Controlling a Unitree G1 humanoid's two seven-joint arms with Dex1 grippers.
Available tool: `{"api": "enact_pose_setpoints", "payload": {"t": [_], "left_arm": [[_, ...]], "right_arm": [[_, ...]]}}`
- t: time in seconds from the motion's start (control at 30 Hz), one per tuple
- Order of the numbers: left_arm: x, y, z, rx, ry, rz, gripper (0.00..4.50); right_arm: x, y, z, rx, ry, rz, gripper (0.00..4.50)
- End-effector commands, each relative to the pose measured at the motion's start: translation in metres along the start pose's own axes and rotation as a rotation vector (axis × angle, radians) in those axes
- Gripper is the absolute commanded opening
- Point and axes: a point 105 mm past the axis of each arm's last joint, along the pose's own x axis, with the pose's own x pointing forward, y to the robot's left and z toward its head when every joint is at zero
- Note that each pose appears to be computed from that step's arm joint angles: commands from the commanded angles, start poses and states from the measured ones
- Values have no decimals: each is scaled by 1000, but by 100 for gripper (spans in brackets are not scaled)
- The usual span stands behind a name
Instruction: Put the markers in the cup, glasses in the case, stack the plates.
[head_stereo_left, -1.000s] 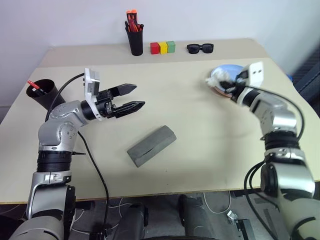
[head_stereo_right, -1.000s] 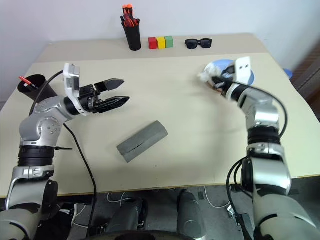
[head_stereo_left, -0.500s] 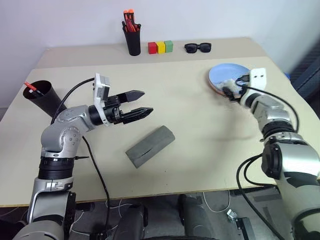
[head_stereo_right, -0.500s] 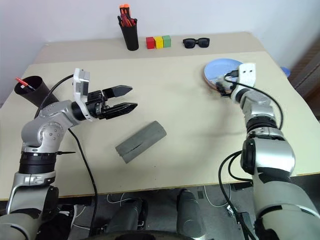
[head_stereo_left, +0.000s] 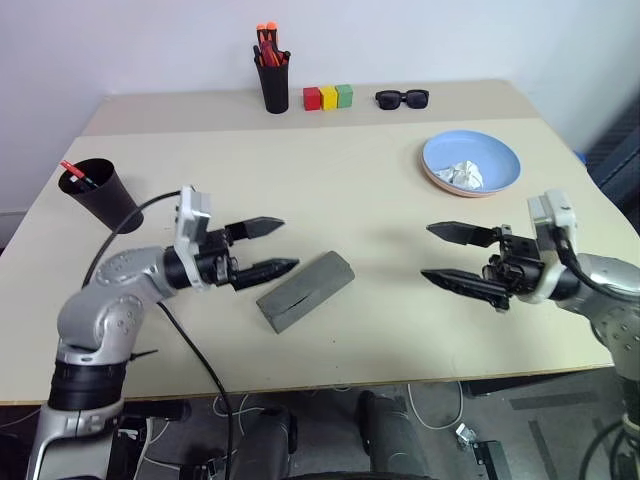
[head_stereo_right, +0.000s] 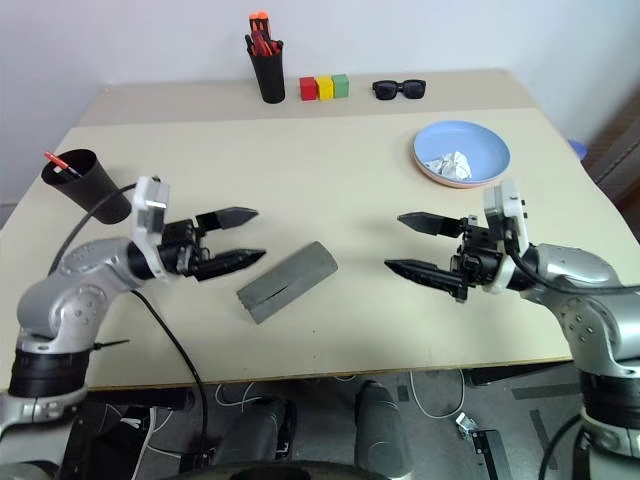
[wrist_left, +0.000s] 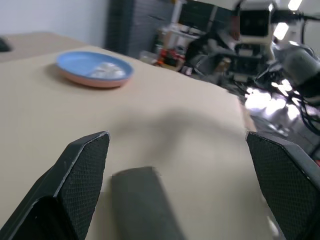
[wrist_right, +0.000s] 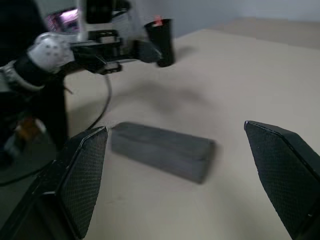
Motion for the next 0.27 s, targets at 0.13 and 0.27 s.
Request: {"api": "enact_pose_setpoints", "payload": {"t": [0.13,0.27], "left_arm": [[-26,16,2,78,-25,96,450],[-28,24,-1,61,-33,91,450]], "right_arm": [[5,5,14,-80,-2,-45,446],[1,2,17,-75,18,-70,446]]}}
